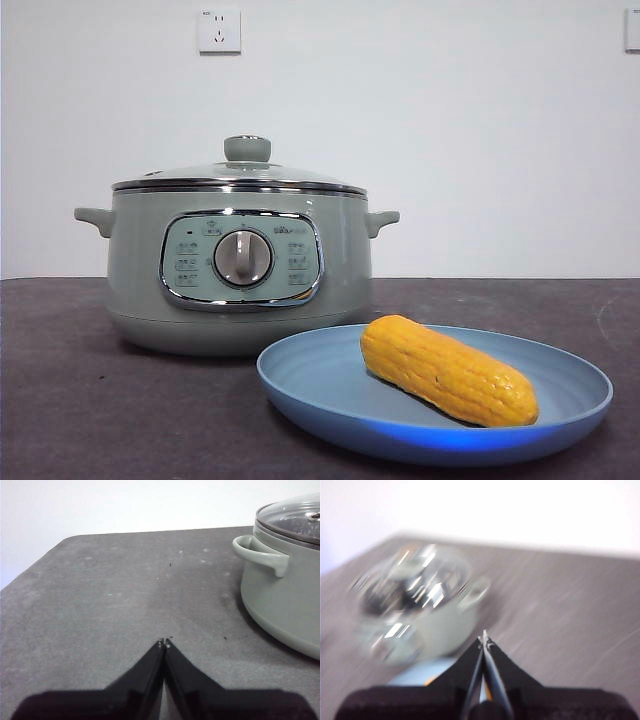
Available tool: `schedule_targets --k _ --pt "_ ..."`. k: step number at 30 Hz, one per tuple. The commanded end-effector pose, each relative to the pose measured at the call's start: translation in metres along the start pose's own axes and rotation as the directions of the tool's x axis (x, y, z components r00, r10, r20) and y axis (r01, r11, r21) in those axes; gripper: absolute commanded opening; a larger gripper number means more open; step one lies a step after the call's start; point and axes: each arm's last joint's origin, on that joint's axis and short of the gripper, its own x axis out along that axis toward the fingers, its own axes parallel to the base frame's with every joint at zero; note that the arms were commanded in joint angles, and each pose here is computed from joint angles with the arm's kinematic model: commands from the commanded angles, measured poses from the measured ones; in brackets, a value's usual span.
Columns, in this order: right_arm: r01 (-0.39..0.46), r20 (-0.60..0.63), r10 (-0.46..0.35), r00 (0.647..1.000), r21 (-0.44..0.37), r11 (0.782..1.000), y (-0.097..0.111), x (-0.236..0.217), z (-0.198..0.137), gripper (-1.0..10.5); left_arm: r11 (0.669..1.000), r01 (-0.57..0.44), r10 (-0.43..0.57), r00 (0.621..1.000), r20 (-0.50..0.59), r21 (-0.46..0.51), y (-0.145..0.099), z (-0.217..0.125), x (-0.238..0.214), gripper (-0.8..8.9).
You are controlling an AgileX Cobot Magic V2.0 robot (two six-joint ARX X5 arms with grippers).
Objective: Take the corn out from the steamer,put the corn on the plate,close the lid
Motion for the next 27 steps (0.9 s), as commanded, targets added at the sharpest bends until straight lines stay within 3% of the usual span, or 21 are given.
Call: schedule_targets --k 1,8,15,27 --pt "0.113 0.082 -0.112 0.990 -0.007 0.994 -0.008 0.000 -0.012 0.0 1.000 -0.004 0.004 1.000 -0.005 -0.009 0.000 -0.004 0.001 -0.03" --pt "0.219 0.197 -0.238 0.951 0.113 0.969 -0.023 0.022 -0.073 0.0 1.000 -0.004 0.004 1.000 -0.005 -0.009 0.000 -0.004 0.001 -0.03" --pt "0.241 0.133 -0.256 0.958 0.121 0.963 -0.031 0.042 -0.124 0.0 1.000 -0.004 0.004 1.000 -0.005 -0.009 0.000 -0.004 0.001 -0.03" --pt "0.253 0.010 -0.256 0.967 0.109 0.961 -0.033 0.050 -0.151 0.0 1.000 -0.004 0.004 1.000 -0.006 -0.009 0.000 -0.004 0.001 -0.03"
